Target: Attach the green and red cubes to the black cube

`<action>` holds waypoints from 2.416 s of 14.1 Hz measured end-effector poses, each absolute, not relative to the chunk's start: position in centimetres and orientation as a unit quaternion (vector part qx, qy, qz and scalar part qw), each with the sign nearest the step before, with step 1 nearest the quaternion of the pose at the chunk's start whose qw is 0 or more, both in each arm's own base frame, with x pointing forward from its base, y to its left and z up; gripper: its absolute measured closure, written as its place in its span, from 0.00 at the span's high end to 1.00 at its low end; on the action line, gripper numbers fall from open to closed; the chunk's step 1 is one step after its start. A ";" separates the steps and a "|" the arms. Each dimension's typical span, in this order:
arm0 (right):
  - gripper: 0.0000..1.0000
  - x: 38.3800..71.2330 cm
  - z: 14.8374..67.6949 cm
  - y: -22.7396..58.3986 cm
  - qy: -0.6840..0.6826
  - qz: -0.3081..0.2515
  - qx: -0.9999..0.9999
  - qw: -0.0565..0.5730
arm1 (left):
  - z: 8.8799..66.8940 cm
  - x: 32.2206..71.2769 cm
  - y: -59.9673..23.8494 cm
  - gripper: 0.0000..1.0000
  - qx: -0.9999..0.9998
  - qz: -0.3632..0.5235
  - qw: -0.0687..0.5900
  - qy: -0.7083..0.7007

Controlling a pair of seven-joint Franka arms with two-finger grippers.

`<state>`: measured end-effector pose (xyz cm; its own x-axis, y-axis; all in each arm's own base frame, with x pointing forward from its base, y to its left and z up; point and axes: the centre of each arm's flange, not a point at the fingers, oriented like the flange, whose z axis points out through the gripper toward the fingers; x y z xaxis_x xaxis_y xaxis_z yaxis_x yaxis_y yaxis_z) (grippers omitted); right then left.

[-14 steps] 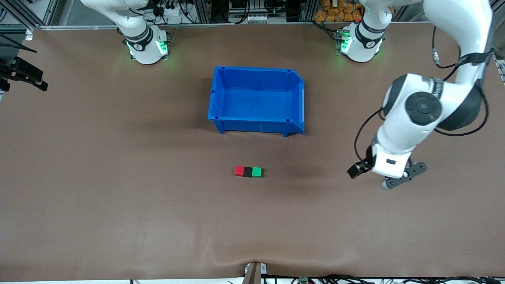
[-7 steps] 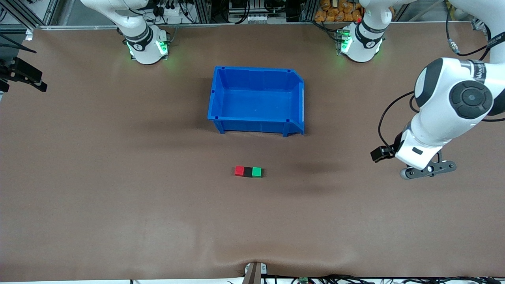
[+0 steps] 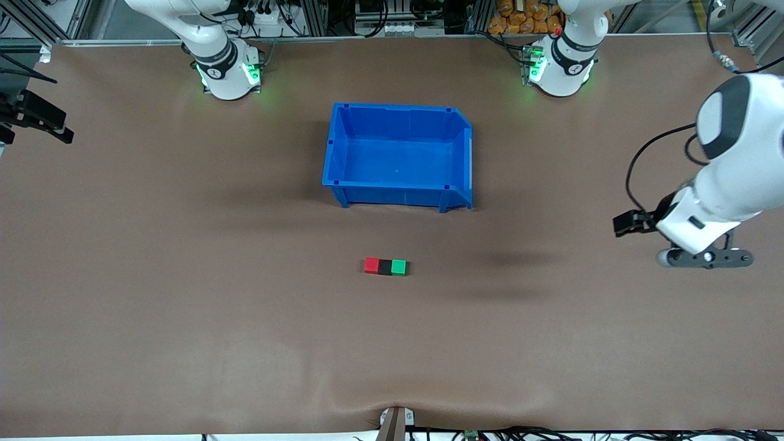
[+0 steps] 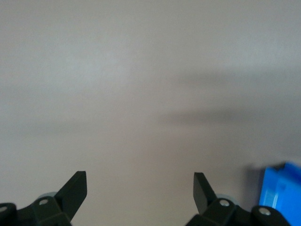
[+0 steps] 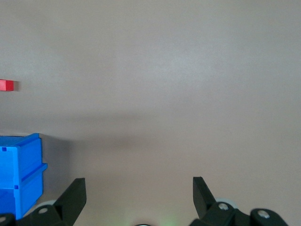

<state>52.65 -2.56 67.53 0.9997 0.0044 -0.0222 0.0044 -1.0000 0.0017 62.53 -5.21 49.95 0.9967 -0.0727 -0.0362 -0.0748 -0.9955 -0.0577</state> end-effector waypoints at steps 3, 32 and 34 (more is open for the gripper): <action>1.00 52.7 67.5 -2.6 0.002 -0.010 1.000 0.001 | 52.4 60.9 -4.3 1.00 -0.998 0.031 0.030 0.054; 1.00 52.8 67.5 -2.3 0.005 -0.009 1.000 0.001 | 62.3 54.3 -3.9 1.00 -0.998 0.033 0.016 0.050; 1.00 52.8 67.5 -2.3 0.005 -0.009 1.000 0.001 | 62.3 54.3 -3.9 1.00 -0.998 0.033 0.016 0.050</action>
